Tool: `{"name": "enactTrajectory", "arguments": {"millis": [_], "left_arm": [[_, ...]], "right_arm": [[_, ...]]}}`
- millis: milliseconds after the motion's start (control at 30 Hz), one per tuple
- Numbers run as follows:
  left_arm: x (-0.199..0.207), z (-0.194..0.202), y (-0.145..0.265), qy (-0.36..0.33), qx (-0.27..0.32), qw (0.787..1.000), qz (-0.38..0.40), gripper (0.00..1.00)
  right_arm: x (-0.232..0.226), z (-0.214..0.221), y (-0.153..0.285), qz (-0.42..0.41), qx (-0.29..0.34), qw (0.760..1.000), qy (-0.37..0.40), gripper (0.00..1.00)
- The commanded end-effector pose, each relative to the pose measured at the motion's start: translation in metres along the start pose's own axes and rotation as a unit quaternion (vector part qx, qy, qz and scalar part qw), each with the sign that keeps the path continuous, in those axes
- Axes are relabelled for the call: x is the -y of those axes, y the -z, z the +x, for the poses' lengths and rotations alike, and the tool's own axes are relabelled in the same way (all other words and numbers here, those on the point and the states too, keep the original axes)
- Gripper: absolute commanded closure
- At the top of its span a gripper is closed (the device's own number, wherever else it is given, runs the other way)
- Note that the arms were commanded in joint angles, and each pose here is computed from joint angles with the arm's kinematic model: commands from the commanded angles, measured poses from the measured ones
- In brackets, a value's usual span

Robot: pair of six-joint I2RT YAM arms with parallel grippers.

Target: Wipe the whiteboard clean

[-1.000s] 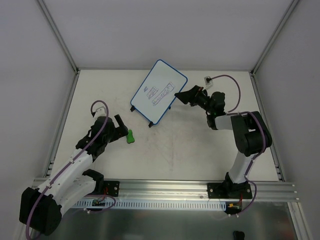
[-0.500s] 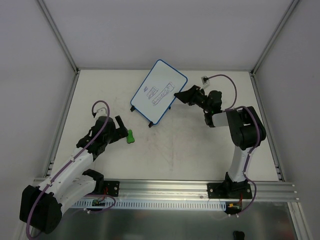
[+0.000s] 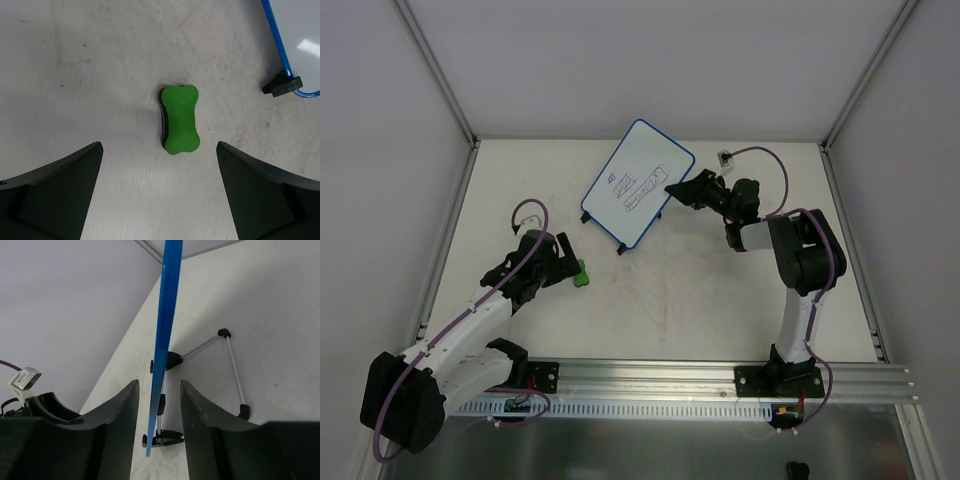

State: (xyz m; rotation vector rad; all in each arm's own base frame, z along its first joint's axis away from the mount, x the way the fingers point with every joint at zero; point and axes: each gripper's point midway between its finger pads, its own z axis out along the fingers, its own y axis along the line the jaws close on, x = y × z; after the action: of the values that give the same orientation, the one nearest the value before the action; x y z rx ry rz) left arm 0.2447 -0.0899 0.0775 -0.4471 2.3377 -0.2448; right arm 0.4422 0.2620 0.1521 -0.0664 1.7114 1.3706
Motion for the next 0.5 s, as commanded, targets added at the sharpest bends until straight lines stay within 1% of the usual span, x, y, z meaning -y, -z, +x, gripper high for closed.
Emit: {"name": "enactTrajectory", "arguments": {"millis": [0,100,267,300,333,467], "left_arm": [[0.016,-0.011,0.003,0.005,0.003,1.000,0.008,0.01],[0.022,-0.008,-0.001,-0.004,-0.006,1.000,0.004,0.01],[0.028,-0.004,-0.008,-0.007,-0.022,1.000,-0.004,0.01],[0.028,-0.003,-0.009,-0.008,-0.022,1.000,-0.005,0.01],[0.028,-0.002,-0.009,-0.008,-0.023,1.000,-0.005,0.01],[0.026,0.000,-0.012,-0.009,-0.027,1.000,-0.012,0.01]], "right_arm": [[-0.021,-0.016,-0.010,-0.042,0.017,0.998,0.039,0.59],[-0.018,-0.014,-0.011,-0.039,0.014,0.998,0.037,0.66],[-0.018,-0.011,-0.013,-0.040,0.011,0.999,0.035,0.68],[-0.017,-0.009,-0.014,-0.039,0.008,0.999,0.035,0.70],[-0.017,-0.008,-0.015,-0.039,0.007,0.999,0.036,0.75],[-0.015,-0.006,-0.015,-0.035,0.006,0.999,0.037,0.78]]}}
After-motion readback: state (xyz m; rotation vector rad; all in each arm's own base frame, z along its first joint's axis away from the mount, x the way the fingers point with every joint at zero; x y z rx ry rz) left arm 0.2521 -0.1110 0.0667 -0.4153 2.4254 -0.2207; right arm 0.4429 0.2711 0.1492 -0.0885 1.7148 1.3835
